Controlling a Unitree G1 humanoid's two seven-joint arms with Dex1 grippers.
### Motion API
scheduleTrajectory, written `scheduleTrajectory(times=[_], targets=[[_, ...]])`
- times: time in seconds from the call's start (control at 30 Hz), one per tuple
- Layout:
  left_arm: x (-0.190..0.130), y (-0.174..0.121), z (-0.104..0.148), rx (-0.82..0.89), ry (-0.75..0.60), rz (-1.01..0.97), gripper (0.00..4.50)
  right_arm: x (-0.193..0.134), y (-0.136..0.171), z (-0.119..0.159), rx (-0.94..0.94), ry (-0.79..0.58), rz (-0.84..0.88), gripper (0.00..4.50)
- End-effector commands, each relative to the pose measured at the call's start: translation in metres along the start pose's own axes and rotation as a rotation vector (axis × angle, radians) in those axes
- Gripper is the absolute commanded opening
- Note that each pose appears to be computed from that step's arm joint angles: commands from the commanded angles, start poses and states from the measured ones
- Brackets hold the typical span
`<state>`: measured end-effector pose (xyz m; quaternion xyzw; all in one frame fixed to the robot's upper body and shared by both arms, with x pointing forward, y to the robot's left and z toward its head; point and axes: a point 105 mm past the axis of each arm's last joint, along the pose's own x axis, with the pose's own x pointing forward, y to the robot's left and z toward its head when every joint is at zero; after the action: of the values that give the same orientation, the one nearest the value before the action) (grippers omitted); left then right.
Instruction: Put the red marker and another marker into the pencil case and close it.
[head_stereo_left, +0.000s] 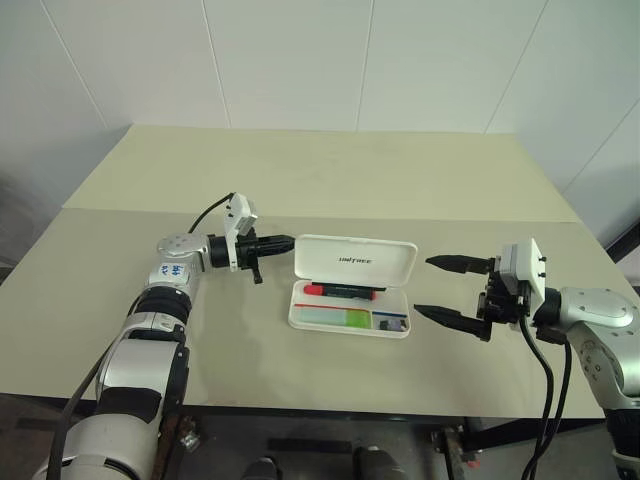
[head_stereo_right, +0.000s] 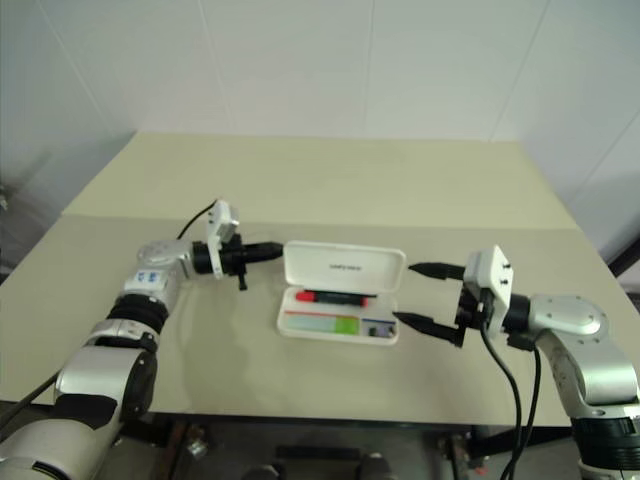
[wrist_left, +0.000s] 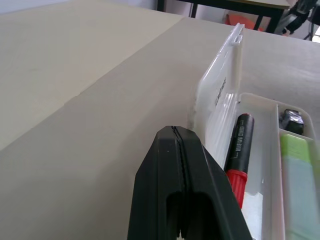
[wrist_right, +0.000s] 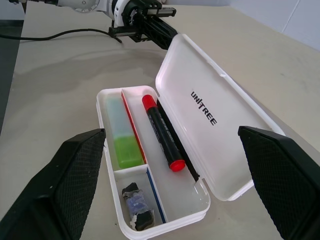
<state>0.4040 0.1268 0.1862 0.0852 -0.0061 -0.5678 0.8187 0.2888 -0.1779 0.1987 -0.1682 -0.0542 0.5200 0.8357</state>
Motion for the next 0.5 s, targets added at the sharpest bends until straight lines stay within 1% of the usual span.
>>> scheduleTrajectory(times=[0.03, 0.17, 0.3, 0.4, 0.5], targets=[[-0.002, 0.001, 0.016, 0.059, -0.028, -0.016, 0.01, 0.0, 0.002, 0.009, -0.024, -0.035, -0.006, 4.5], [-0.003, -0.002, 0.022, 0.083, -0.028, -0.056, 0.01, 0.0, 0.001, 0.008, -0.021, -0.039, -0.01, 4.5], [0.0, -0.009, 0.026, 0.105, 0.0, -0.116, 0.01, 0.001, 0.001, 0.011, -0.025, -0.047, -0.011, 4.5], [0.004, -0.019, 0.026, 0.125, 0.034, -0.181, 0.01, 0.0, 0.0, 0.015, -0.027, -0.049, -0.01, 4.5], [0.008, -0.03, 0.021, 0.148, 0.09, -0.246, 0.01, -0.003, 0.0, 0.015, -0.022, -0.045, -0.013, 4.5]])
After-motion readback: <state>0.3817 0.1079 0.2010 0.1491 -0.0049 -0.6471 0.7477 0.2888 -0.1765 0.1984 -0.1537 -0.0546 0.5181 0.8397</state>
